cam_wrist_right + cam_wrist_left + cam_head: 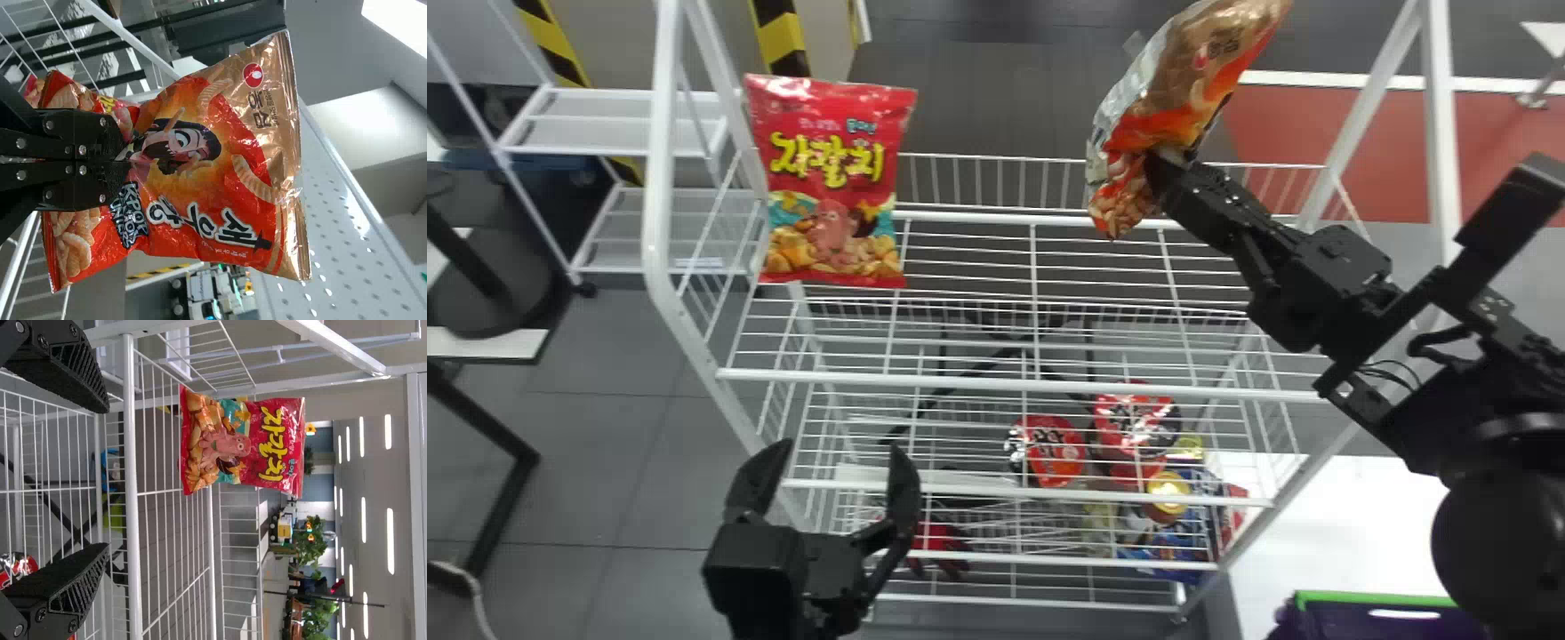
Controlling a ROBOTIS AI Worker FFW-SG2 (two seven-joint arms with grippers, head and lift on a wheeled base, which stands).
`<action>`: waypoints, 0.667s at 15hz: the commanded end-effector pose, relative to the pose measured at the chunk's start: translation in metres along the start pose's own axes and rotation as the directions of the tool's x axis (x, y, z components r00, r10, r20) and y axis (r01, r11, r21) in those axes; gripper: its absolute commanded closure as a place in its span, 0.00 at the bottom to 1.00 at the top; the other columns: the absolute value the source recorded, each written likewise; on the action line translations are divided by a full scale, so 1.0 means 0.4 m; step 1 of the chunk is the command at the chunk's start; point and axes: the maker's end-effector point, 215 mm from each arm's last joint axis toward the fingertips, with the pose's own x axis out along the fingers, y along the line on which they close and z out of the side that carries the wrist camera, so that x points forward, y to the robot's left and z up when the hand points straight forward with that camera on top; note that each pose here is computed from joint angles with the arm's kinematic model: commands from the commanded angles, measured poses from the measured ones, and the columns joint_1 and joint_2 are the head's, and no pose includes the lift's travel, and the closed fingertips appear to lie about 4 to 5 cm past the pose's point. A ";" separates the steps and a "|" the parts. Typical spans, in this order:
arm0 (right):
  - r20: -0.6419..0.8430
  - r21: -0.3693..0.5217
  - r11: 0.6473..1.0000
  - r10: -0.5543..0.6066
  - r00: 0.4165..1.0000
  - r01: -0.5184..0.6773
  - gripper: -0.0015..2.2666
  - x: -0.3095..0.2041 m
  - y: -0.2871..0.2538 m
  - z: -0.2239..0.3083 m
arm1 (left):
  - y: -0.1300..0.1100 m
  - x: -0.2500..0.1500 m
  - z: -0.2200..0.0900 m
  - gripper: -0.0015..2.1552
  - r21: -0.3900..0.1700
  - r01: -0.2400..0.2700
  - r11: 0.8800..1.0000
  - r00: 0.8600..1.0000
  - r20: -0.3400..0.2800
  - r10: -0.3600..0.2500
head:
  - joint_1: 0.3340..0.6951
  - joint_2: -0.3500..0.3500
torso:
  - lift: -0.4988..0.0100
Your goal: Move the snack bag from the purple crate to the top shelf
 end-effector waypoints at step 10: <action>-0.130 -0.028 0.993 0.109 0.986 -0.113 0.80 0.265 0.136 -0.129 | 0.034 0.005 0.007 0.04 -0.026 0.000 1.000 1.000 0.030 0.001 | 1.00 0.78 | 0.98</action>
